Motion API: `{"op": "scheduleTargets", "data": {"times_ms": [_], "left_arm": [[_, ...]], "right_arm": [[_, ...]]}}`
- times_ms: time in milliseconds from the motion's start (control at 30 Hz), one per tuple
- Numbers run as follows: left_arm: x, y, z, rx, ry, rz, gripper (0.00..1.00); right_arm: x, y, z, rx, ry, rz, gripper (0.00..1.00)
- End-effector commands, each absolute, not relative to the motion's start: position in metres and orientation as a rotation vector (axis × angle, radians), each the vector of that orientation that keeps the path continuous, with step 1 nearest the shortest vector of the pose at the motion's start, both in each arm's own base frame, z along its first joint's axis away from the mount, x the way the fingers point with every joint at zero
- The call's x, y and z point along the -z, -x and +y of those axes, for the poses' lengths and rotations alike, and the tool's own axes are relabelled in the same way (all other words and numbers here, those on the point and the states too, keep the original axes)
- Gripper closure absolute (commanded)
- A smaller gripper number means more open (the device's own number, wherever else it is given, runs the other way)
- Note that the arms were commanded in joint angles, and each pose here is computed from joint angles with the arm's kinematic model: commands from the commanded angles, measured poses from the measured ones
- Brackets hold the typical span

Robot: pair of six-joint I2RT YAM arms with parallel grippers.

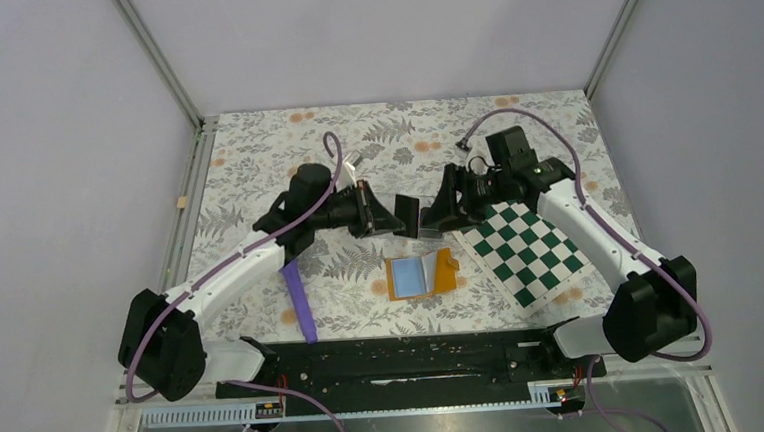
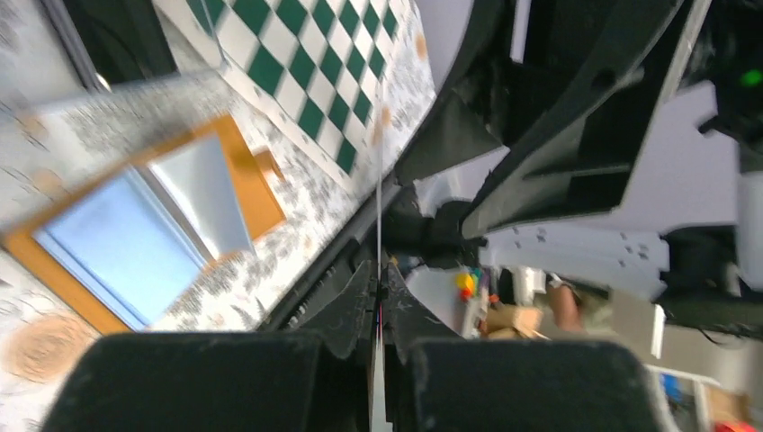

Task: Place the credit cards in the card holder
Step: Insert the credit card into the card slot.

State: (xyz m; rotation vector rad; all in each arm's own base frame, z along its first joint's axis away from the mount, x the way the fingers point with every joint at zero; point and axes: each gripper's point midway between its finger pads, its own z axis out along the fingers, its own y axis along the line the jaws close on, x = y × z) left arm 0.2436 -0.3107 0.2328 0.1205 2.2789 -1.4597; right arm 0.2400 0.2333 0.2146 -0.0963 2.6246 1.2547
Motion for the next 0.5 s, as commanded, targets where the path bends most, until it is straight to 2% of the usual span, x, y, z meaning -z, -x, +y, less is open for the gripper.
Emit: {"op": "scheduleTargets", "data": {"times_ms": [0, 67, 167, 467], "left_arm": [[-0.287, -0.202, -0.316, 1.814, -0.247, 2.043, 1.0], [-0.289, -0.193, -0.312, 1.84, -0.268, 2.024, 1.0], [-0.284, -0.187, -0.307, 1.83, -0.266, 2.044, 1.0], [-0.277, -0.184, -0.307, 1.844, -0.251, 2.061, 1.0]], "right_arm": [[-0.251, -0.217, 0.261, -1.725, 0.185, 2.438, 0.41], [-0.252, -0.213, 0.265, -1.828, 0.162, 2.399, 0.48], [-0.266, -0.218, 0.271, -1.952, 0.164, 2.261, 0.53], [-0.291, -0.229, 0.278, -2.125, 0.114, 2.118, 0.6]]}}
